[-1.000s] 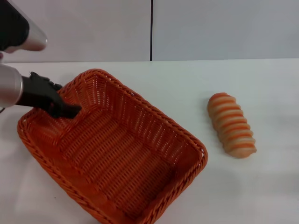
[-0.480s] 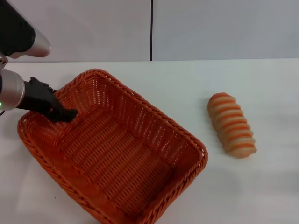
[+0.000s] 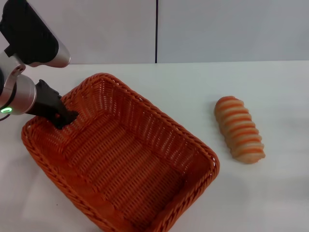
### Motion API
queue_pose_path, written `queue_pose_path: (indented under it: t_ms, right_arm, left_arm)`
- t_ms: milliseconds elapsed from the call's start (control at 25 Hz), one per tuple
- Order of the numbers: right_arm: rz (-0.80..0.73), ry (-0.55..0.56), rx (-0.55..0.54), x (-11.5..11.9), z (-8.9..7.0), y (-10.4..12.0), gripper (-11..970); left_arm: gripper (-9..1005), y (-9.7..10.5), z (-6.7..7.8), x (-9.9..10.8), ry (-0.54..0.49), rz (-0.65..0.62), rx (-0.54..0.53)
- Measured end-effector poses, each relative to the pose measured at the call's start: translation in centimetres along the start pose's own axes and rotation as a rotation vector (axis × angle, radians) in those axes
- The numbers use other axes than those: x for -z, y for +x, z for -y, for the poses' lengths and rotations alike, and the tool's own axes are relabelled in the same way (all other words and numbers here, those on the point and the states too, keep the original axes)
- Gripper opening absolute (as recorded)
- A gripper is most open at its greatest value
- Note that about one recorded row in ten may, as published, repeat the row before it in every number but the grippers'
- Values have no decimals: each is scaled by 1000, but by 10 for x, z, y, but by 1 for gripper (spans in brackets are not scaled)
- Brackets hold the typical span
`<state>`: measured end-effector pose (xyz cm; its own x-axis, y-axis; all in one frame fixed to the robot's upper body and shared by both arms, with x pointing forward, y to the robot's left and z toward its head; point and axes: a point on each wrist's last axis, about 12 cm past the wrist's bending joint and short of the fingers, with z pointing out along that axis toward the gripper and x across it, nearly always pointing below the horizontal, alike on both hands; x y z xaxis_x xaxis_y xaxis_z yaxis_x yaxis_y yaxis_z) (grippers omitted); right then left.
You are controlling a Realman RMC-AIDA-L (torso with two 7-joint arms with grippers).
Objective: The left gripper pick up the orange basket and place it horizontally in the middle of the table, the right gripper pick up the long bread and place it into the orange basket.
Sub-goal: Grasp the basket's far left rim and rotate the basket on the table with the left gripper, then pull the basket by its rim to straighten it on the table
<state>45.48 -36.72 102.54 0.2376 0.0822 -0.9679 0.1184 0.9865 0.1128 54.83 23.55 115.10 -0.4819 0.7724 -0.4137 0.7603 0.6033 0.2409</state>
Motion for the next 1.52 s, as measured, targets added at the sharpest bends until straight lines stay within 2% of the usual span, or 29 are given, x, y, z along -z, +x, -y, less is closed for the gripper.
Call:
queue_pose_path:
  t_ms: [160,320,440,600,680,720,760,800,880,960,1000,1120,1200,1280,1360,1520]
  right_arm:
    - [4,6,-1,-1,0,0,480]
    - [6,8,-1,-2,1,-1,479]
    - [10,7,-3,-3,1,-1,478]
    - [18,13,-2,-5,1,-2,477]
    - [23,16,-2,-5,2,-3,476]
    - [25,18,-1,-5,3,-3,476]
    - [27,20,0,-5,3,-4,476]
    - [28,22,1,-6,4,-4,476]
    - [30,24,1,-6,4,-4,475]
    - [33,23,2,-7,4,-5,475]
    - [34,23,3,-7,4,-5,474]
    - [41,27,2,-10,4,-6,473]
    - [47,26,1,-12,3,-7,473]
    - [52,21,-1,-15,2,-7,472]
    - [57,15,-2,-18,0,-8,472]
    - [66,5,-2,-24,-2,-9,471]
  left_arm:
    - [344,-2,0,2,0,10,-1]
    - [299,-4,0,5,-2,17,46]
    - [272,-9,-10,17,-3,76,252]
    - [245,-12,-14,32,42,191,383]
    - [220,-12,-14,32,42,191,383]
    - [208,-11,-17,36,42,214,426]
    - [196,-7,-25,44,18,247,526]
    - [192,-3,-30,46,3,260,578]
    - [183,-1,-32,47,-4,266,602]
    - [174,14,-43,52,-55,297,726]
    - [174,19,-44,54,-66,303,747]
    - [174,23,-44,56,-73,307,764]
    - [174,35,-38,60,-76,315,795]
    - [174,38,-35,60,-70,315,803]
    - [175,54,-18,56,-25,328,850]
    - [175,65,0,53,3,354,891]
